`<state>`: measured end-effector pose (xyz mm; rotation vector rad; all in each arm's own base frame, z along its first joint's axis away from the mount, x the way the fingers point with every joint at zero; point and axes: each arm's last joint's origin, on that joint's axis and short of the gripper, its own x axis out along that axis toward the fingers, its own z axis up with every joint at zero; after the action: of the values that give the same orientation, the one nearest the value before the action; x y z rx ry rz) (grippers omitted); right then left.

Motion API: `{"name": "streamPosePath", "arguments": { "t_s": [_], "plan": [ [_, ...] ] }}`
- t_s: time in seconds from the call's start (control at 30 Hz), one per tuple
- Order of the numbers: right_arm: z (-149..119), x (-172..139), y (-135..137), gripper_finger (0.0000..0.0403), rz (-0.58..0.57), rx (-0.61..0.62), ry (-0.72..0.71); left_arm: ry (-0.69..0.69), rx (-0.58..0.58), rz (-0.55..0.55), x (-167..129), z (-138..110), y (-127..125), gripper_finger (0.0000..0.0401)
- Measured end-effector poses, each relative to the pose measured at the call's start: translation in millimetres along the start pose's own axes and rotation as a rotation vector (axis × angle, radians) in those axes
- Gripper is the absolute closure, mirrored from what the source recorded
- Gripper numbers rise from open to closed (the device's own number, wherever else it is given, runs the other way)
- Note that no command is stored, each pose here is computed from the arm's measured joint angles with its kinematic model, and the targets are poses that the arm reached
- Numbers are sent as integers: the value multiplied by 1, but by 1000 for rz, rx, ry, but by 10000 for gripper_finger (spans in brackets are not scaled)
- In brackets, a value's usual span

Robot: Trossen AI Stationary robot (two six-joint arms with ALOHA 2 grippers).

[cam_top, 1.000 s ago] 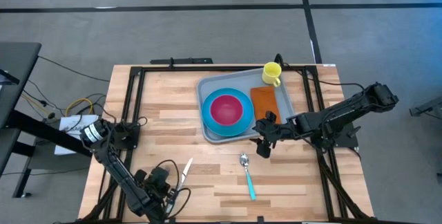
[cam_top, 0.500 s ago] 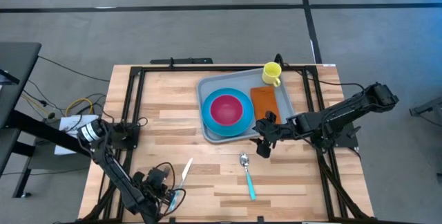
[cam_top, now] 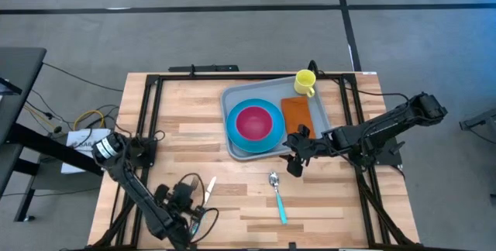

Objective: Set up tray
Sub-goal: Put the purple fork on top of the orange napkin

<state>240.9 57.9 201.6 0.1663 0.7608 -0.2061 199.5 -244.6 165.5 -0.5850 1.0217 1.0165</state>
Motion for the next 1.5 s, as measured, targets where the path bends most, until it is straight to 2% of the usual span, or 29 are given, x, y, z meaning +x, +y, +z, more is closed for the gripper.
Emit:
{"name": "streamPosePath", "arguments": {
  "t_s": [0.1, 0.17, 0.23, 0.3, 0.47, 0.6, 0.73, 0.87, 1.0, 1.13, 1.3, 1.5],
  "plan": [
    [1, 0, 0, 176, 5, 5, -11, -91, 8, 29, -11, 25, -9, 399],
    [3, 0, 1, 177, 15, 13, -33, -103, -2, 21, -13, 43, -20, 399],
    [6, 3, 3, 177, 26, 26, -59, -105, 36, 20, -12, 61, -30, 399],
    [5, 8, 5, 177, 27, 37, -54, -132, 81, -28, -7, 77, -41, 400],
    [-4, 31, 20, 177, 46, 33, -50, -362, 201, -106, 6, 114, -63, 400],
    [-1, 44, 37, 177, 62, 35, -194, -552, 257, -101, 10, 134, -73, 400],
    [13, 44, 45, 177, 110, 21, -358, -691, 328, -65, 15, 146, -80, 401],
    [21, 41, 44, 177, 45, 38, -454, -768, 355, -32, 16, 151, -82, 401],
    [25, 38, 41, 177, -55, 74, -515, -774, 367, -31, 15, 151, -83, 401],
    [35, 34, 40, 177, -32, 99, -610, -772, 345, -45, 15, 151, -84, 401],
    [43, 33, 37, 177, 25, 118, -663, -806, 348, -48, 14, 153, -88, 401],
    [46, 36, 29, 177, 22, 122, -661, -836, 366, -48, 13, 160, -94, 401]
  ]
}}
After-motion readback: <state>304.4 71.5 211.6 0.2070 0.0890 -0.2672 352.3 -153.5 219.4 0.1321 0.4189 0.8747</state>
